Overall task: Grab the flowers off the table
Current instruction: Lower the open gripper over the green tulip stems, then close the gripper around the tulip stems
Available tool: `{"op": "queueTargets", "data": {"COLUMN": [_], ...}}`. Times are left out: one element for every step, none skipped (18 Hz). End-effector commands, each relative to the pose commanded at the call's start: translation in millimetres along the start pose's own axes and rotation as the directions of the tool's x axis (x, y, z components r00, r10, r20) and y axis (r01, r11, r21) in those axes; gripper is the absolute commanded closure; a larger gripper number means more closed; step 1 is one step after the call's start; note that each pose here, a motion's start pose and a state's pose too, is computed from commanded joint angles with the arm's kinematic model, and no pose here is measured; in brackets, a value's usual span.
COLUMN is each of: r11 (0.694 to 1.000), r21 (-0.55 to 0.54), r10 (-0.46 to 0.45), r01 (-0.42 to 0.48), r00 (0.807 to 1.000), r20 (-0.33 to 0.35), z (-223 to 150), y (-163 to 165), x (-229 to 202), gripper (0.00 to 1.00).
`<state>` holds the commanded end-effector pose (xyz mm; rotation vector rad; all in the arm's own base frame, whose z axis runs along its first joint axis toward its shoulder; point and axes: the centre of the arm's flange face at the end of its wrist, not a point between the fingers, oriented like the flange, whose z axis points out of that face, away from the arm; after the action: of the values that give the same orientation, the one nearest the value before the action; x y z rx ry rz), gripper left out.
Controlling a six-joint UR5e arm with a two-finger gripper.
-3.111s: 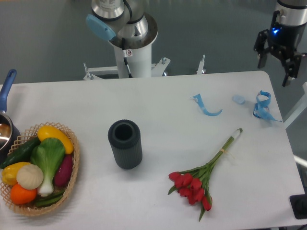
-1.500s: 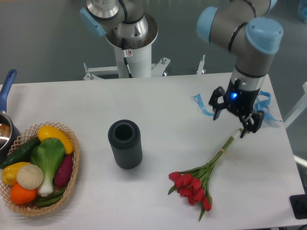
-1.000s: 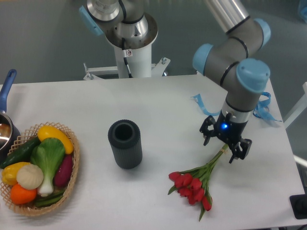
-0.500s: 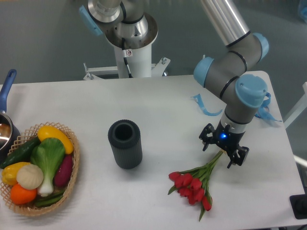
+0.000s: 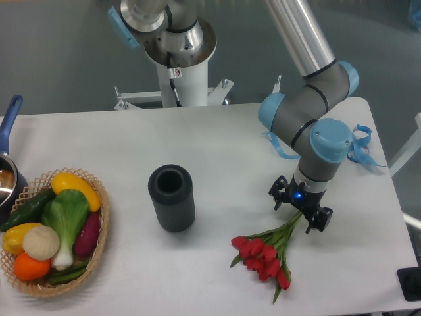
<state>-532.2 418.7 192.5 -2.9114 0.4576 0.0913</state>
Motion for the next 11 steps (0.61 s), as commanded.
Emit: {"op": "queueTargets", "data": {"r11": [1.000, 1.000, 0.999, 0.998, 0.998, 0.998, 0.998, 0.998, 0.998, 0.998, 0.998], "r21": [-0.009, -0.027, -0.044, -0.058, -0.062, -0.062, -0.062, -0.062, -0.061, -0.060, -0.060], "r10": [0.000, 0.000, 0.010, 0.011, 0.010, 0.010, 0.010, 0.008, 0.009, 0.008, 0.007], "r01": [0.000, 0.000, -0.009, -0.010, -0.009, -0.009, -0.009, -0.008, -0.008, -0.007, -0.005], "r00": [1.000, 1.000, 1.000, 1.000, 1.000, 1.000, 1.000, 1.000, 1.000, 1.000, 1.000], "r20": [0.003, 0.002, 0.008, 0.008, 0.010, 0.010, 0.010, 0.011, 0.016, 0.019, 0.019], "z": [0.0, 2.8, 3.6, 4.8, 3.8, 3.5, 3.6, 3.5, 2.2, 1.0, 0.6], "y": [-0.1, 2.2, -1.9, -2.3, -2.0, -3.1, -4.0, -4.1, -4.4, -4.6, -4.6], "x": [0.1, -0.2, 0.8, 1.4, 1.3, 1.3, 1.6, 1.5, 1.2, 1.0, 1.4], "gripper": [0.10, 0.17, 0.23, 0.28, 0.34, 0.40, 0.47, 0.54, 0.59, 0.66, 0.71]}}
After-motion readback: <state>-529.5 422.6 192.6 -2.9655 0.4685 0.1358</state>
